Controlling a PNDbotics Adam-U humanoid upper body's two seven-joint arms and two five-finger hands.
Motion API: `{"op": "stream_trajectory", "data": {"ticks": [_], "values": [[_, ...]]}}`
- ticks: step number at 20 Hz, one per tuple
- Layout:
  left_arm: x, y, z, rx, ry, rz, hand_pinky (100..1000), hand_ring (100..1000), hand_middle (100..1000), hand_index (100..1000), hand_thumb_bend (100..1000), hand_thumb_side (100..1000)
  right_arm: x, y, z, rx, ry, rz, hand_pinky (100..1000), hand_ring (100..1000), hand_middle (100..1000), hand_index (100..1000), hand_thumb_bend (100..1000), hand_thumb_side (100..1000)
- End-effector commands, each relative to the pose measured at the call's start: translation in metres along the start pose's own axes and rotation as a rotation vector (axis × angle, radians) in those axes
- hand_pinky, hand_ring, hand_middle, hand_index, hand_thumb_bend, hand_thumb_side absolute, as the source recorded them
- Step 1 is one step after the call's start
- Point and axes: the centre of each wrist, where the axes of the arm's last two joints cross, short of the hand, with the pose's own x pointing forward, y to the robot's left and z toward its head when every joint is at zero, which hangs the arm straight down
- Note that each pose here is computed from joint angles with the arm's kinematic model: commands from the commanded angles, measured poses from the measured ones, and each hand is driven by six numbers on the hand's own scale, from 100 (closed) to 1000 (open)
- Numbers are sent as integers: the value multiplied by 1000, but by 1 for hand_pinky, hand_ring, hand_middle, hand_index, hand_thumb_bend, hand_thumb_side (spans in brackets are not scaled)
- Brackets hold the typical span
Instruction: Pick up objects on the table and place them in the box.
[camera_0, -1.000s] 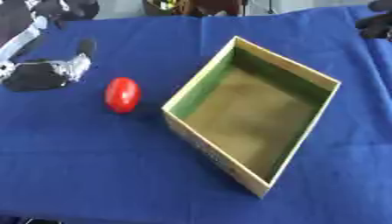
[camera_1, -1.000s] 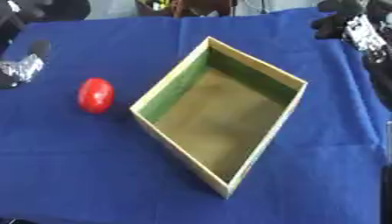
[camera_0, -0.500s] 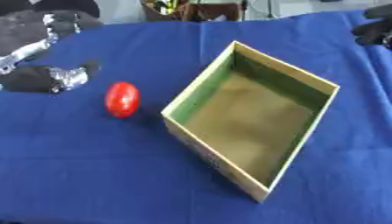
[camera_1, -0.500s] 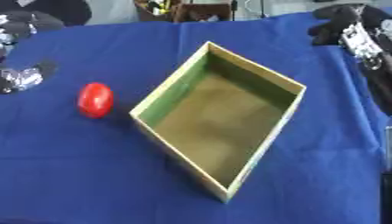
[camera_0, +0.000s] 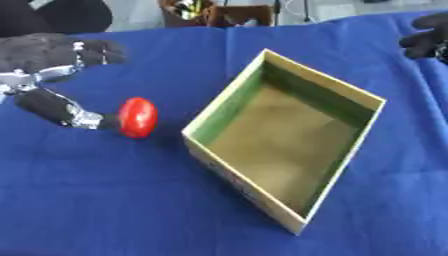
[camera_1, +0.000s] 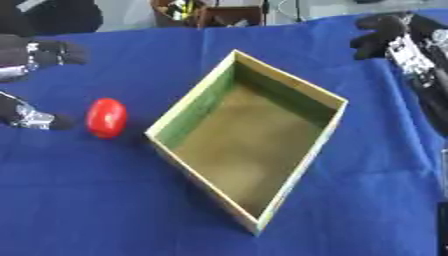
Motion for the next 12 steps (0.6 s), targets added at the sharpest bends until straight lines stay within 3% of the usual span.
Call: {"op": "stream_trajectory", "data": {"ticks": [1,6,12], "values": [[-9,3,0,-48,9,-37,784,893,969,1000,679,919,5,-4,-1,10,-16,29,765,759,498,768,100,800],[-15,-9,-15,-110,12,-34,766,882,961,1000,662,822,5,-4,-2,17,-16,30,766,759,497,768,100,802],[-21,-15,-26,-149,24,-66,731,851,902,1000,687,800,4,-3,-2,28,-15,27,766,759,497,768,100,801]]}}
